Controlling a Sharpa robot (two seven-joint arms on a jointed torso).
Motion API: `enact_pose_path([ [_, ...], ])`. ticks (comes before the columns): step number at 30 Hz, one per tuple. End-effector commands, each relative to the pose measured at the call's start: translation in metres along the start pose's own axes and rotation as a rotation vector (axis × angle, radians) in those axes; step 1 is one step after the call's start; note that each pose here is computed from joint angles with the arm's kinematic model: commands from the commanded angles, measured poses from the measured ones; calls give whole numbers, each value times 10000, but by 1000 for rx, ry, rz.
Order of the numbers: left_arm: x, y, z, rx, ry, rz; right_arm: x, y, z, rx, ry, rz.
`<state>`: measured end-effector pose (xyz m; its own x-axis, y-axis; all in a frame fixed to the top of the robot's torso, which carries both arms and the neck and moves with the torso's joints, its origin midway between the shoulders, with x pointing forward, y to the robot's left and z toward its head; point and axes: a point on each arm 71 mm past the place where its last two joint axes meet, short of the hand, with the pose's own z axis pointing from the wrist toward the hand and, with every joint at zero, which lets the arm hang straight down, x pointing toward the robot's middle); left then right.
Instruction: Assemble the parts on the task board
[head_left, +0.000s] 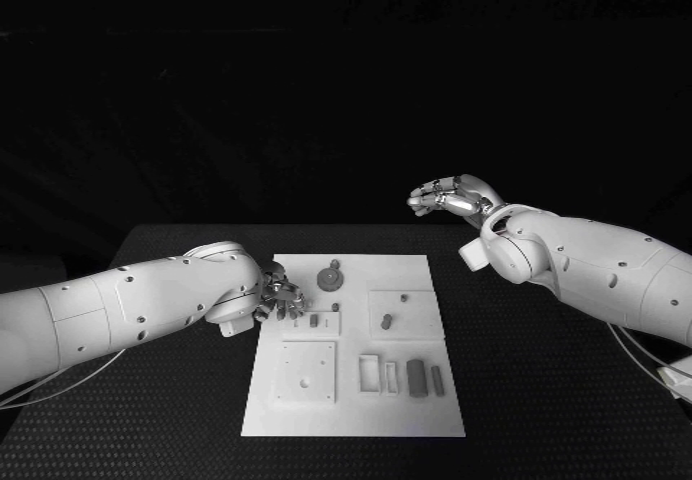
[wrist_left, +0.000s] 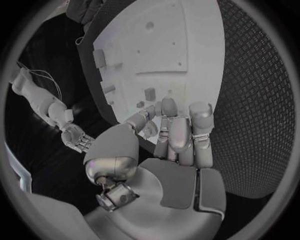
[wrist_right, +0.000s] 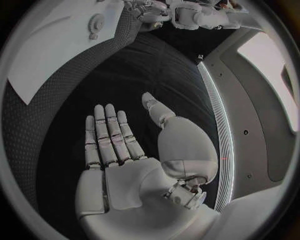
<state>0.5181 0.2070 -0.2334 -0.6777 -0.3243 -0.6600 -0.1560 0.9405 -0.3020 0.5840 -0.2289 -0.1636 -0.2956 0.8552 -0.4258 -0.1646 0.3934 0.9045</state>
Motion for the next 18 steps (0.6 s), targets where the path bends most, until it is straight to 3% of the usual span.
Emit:
enact_pose_path([
  [1, 28, -19, 1, -6, 0, 51, 10, 8, 0, -7, 13, -1],
  [18, 68, -7, -2, -24, 4, 112, 14, 10, -3, -8, 15, 0],
])
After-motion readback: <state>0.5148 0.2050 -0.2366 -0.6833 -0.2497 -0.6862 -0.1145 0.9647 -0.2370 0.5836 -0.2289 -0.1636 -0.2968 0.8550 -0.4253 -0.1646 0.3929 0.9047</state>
